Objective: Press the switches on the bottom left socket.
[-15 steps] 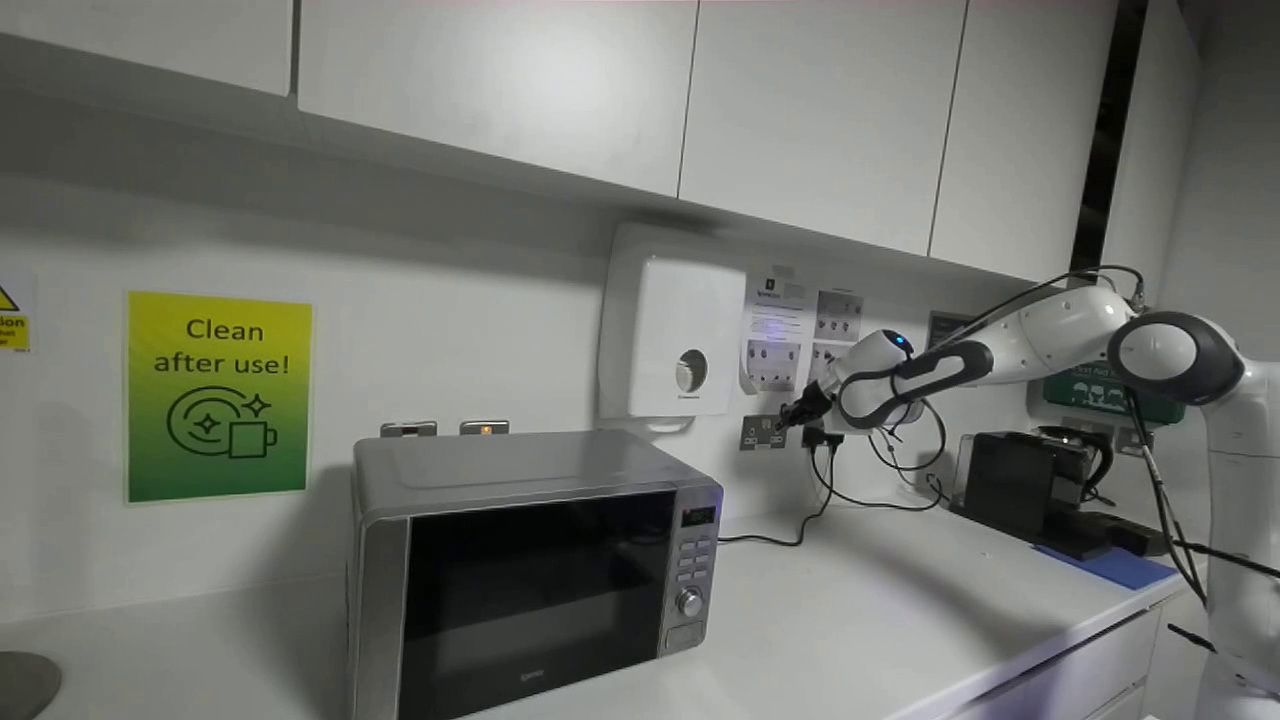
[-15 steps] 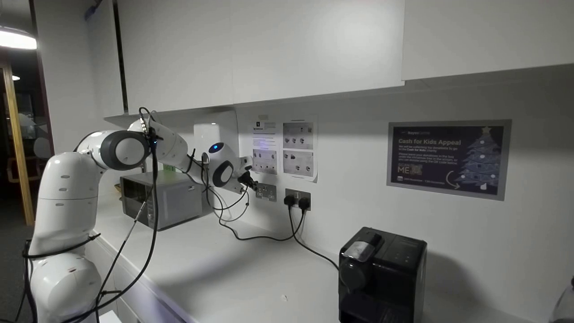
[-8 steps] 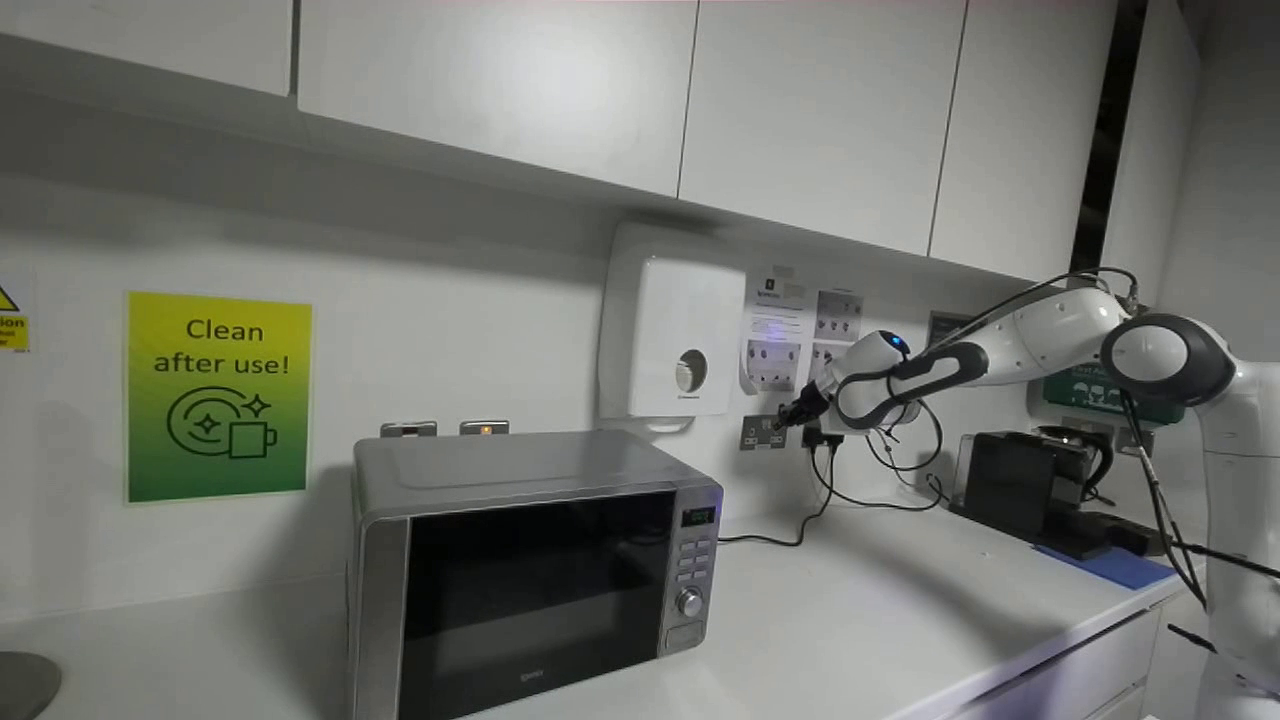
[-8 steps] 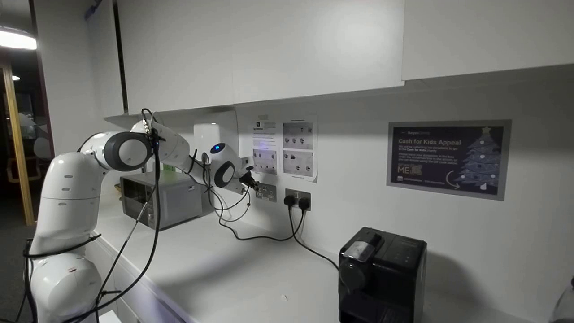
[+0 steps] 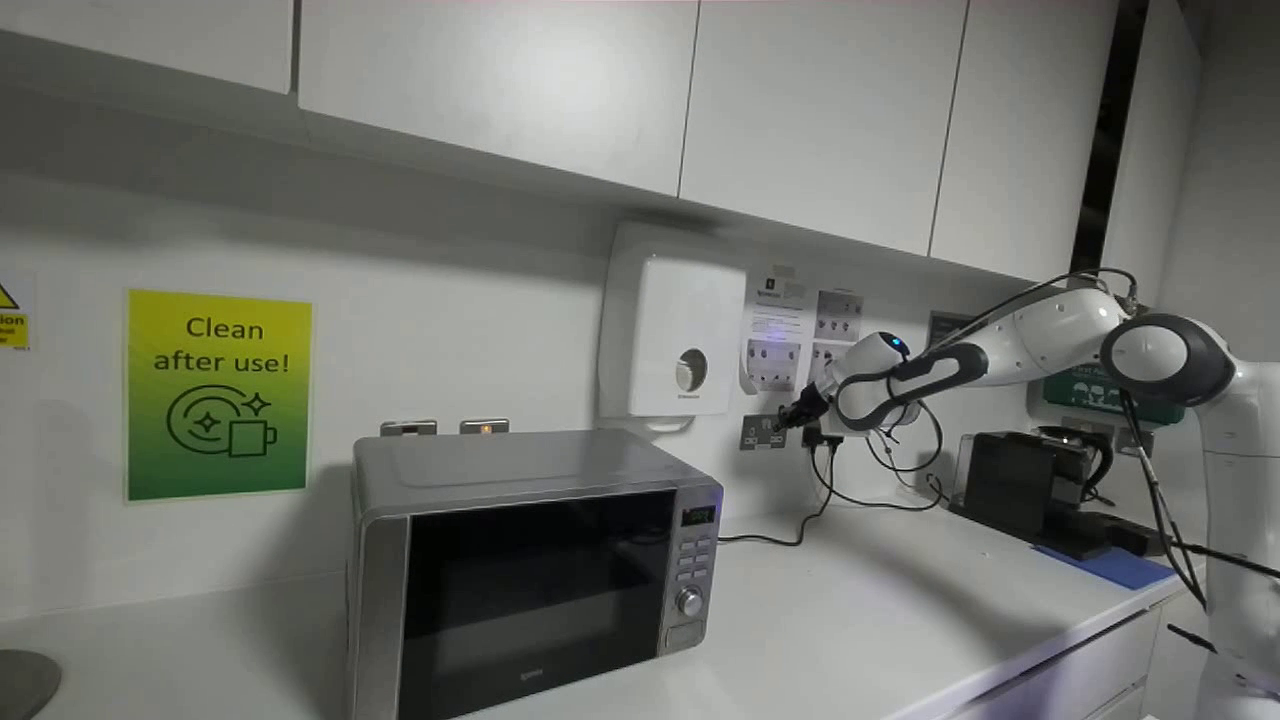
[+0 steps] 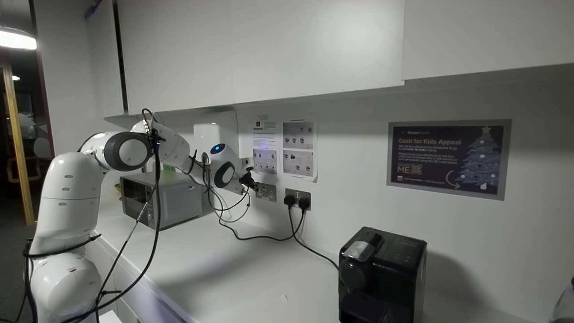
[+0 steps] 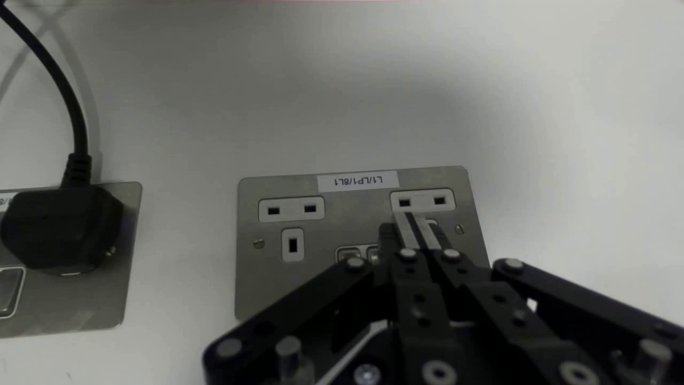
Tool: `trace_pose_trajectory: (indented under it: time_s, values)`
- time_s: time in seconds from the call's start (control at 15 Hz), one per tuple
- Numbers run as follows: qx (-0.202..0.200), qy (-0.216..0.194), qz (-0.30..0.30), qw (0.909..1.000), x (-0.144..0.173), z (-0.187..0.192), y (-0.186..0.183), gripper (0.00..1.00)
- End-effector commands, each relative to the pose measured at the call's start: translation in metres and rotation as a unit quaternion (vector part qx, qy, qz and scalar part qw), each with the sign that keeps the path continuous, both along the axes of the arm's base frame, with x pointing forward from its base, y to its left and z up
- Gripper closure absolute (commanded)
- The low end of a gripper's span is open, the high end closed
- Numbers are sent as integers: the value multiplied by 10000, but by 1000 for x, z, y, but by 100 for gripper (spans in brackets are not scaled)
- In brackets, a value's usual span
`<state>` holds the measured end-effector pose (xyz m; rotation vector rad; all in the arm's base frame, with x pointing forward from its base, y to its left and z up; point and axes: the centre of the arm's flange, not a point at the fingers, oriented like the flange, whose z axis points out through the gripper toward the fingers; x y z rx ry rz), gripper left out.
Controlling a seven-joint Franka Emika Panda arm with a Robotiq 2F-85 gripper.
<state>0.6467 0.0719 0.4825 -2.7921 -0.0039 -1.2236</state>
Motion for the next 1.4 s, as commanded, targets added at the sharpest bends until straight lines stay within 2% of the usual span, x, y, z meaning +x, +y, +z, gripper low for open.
trace_pose_trajectory:
  time_s: [0.0,1.33]
  values:
    - [15,-46,8,10000,2,2,0,100]
    - [85,-153,-91,9998,29,-4,1,100]
